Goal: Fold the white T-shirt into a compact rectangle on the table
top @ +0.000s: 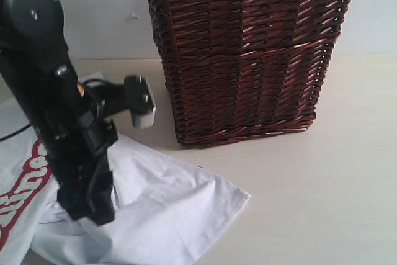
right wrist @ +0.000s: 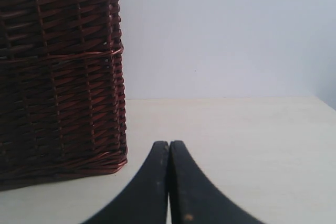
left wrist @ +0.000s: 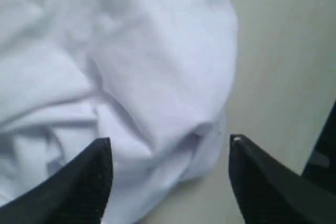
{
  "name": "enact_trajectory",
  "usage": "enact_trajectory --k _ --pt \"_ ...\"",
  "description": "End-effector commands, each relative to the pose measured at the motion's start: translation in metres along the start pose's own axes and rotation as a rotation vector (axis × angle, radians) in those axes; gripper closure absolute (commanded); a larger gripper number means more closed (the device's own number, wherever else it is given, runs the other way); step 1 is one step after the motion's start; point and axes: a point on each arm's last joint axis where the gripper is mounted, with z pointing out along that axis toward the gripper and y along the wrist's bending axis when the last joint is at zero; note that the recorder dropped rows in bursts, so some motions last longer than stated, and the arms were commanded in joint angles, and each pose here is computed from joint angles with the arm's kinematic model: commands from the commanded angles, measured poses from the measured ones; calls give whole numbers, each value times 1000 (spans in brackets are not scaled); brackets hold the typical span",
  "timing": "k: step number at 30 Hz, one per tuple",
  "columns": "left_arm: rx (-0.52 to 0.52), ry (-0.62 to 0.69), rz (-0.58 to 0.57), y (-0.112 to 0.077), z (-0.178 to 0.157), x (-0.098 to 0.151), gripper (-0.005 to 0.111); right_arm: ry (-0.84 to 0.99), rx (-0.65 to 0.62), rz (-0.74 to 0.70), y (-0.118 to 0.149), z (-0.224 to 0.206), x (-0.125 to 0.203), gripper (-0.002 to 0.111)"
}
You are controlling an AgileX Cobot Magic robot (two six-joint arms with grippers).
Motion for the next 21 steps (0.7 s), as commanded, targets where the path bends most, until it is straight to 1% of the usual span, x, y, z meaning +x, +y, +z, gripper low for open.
enact_trajectory --k 1,3,6,8,11,12,13,14,15,17,18,19,21 --pt "-6 119 -1 -2 29 23 43 -9 3 4 0 0 0 108" --pt "-41 103 10 0 38 27 43 -9 3 4 0 0 0 108" --pt "-98 31 28 2 48 27 43 -9 3 4 0 0 0 108" --pt "-102 -31 38 1 54 25 43 -9 3 4 0 0 0 108" --pt "-105 -78 118 -2 62 26 43 -9 3 4 0 0 0 108" --pt "-128 -98 129 0 64 26 44 -9 3 4 0 0 0 108" --pt "-147 -117 122 1 64 25 48 -9 3 4 0 0 0 108" --pt "-157 -127 119 2 64 24 54 -9 3 4 0 0 0 108" --pt "-161 -137 113 2 64 23 64 -9 3 4 0 0 0 108" --pt "-160 -165 94 2 64 21 91 -9 3 4 0 0 0 108" --pt "-167 -181 100 3 63 19 107 -9 3 4 0 0 0 108" --pt "-173 -198 112 3 62 17 105 -9 3 4 0 0 0 108" --pt "-182 -238 101 4 60 13 106 -9 3 4 0 0 0 108"
